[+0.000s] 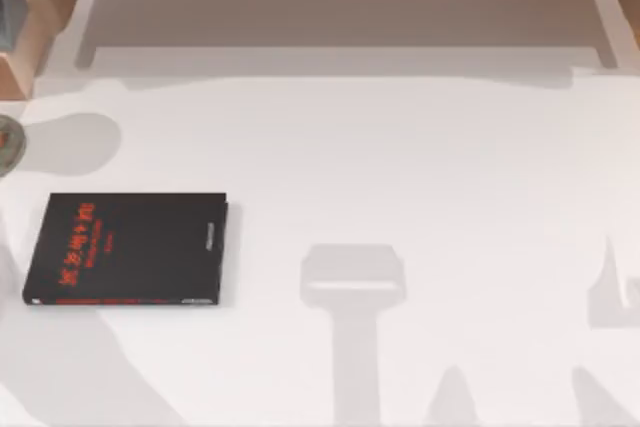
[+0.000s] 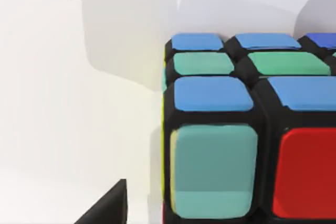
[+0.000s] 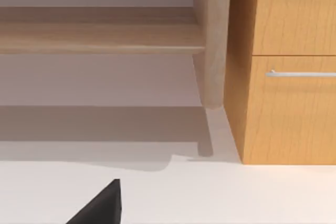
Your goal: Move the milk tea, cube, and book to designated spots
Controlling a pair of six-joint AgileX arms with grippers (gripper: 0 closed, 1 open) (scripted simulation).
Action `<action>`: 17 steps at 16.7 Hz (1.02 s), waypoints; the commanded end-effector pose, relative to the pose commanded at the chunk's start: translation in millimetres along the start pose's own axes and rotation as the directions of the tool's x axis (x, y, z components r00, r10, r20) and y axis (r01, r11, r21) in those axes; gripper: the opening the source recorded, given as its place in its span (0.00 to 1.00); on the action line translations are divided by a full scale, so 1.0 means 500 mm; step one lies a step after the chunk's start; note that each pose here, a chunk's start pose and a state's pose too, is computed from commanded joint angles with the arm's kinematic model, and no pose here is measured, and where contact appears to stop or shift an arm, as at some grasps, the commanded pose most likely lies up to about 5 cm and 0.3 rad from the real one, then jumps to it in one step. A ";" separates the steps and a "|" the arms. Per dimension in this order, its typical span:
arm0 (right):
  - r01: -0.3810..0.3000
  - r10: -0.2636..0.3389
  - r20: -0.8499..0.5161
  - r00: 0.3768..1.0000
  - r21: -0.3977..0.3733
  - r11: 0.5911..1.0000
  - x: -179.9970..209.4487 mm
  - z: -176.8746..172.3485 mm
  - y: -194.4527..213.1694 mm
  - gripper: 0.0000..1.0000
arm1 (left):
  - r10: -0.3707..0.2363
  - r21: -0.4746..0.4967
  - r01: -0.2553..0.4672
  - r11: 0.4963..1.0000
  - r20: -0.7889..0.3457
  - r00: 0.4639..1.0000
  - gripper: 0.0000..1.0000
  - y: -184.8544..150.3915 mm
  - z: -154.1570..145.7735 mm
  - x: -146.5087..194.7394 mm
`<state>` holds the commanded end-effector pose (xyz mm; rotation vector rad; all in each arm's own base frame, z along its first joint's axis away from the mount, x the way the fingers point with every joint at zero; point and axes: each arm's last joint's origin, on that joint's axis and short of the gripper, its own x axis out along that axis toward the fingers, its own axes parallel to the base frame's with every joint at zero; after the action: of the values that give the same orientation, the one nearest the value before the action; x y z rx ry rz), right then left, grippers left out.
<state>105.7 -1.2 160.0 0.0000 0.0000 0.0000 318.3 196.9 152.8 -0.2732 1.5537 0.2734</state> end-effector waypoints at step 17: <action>0.000 0.000 0.000 1.000 0.000 1.000 0.000 0.000 0.000 1.00 | 0.000 0.000 0.000 1.000 0.000 1.000 0.00 0.000 0.000 0.000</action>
<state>105.7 -1.2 160.0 0.0000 0.0000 0.0000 318.3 196.9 152.8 -0.2732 1.5537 0.2734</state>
